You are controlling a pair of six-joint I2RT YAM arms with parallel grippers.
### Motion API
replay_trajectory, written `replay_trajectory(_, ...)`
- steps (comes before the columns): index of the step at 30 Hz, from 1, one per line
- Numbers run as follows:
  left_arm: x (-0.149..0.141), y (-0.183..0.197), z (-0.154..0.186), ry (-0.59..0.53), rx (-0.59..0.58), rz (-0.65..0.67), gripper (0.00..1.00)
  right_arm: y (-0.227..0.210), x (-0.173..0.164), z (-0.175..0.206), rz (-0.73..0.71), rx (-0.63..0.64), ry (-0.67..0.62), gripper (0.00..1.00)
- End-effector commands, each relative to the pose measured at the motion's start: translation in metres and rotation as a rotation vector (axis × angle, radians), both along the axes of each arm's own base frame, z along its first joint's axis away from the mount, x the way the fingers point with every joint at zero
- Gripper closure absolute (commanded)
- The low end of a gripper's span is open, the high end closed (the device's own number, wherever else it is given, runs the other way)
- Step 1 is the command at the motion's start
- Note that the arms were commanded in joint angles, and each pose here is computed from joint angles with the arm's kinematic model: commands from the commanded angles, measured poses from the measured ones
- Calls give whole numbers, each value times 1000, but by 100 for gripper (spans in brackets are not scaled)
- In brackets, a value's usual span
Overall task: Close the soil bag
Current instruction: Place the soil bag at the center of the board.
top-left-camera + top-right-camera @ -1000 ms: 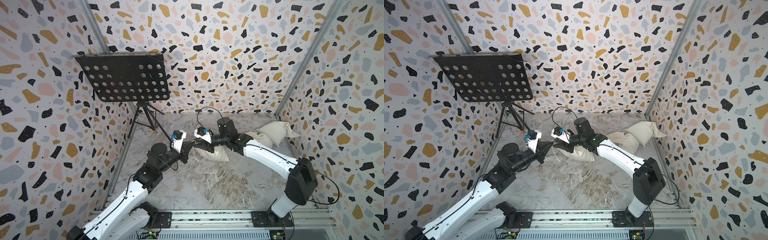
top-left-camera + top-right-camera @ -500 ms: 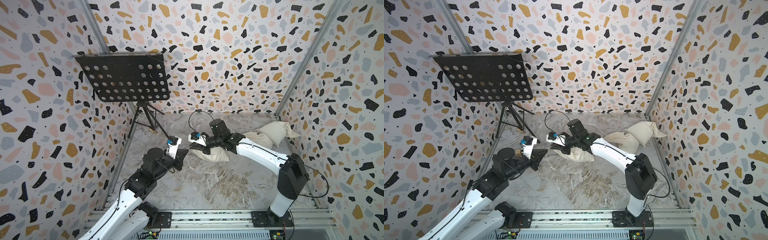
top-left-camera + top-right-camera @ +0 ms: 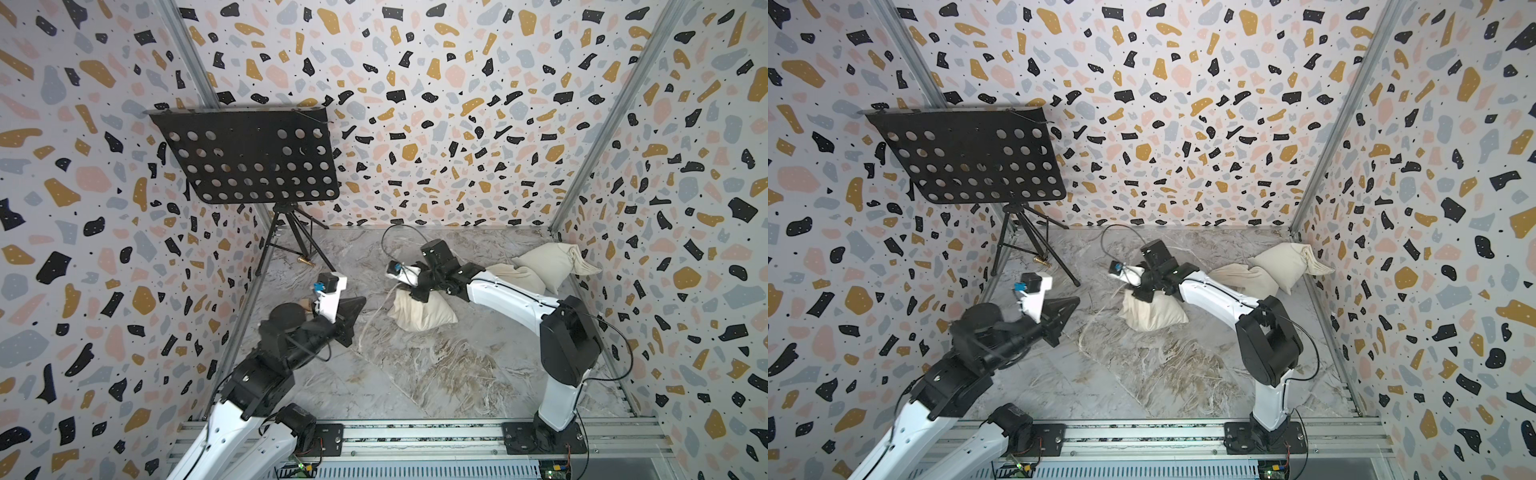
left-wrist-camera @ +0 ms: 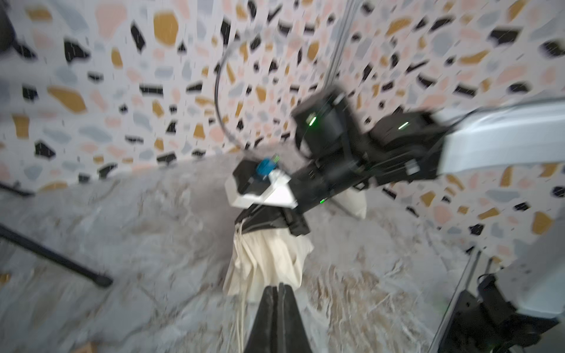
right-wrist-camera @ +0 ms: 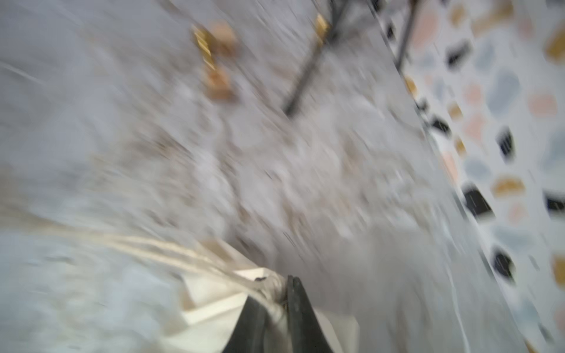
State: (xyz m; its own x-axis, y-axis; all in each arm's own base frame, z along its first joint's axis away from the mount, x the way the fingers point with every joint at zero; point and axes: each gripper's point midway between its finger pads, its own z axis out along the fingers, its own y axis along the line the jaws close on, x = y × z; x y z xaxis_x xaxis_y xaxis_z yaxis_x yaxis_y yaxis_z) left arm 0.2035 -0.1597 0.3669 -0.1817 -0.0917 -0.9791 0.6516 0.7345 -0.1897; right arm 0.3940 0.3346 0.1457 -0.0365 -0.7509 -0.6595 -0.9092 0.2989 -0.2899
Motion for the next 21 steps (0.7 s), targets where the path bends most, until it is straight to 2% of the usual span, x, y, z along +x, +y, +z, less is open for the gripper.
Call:
replay_trajectory(1,-29,6,84,-247,-134,-54,100,-116,52,-25,-370,-288,-16,87)
replay_trajectory(4,-27,-1,91,-249,-146,-82,100,-135,70,14,-442,-263,-84,94)
replay_trajectory(6,-20,-5,87,-231,-138,-89,100,-131,66,34,-413,-221,-93,99)
replay_trajectory(12,23,-13,28,-126,-94,2,100,-87,34,81,-273,92,-76,100)
replay_trajectory(14,36,-16,5,-87,-65,30,92,-80,34,97,-260,167,-104,100)
replay_trajectory(17,54,-17,-27,-23,-21,73,72,-77,42,128,-275,224,-153,100)
replay_trajectory(21,72,-13,-57,20,0,149,53,-64,47,173,-243,313,-223,100)
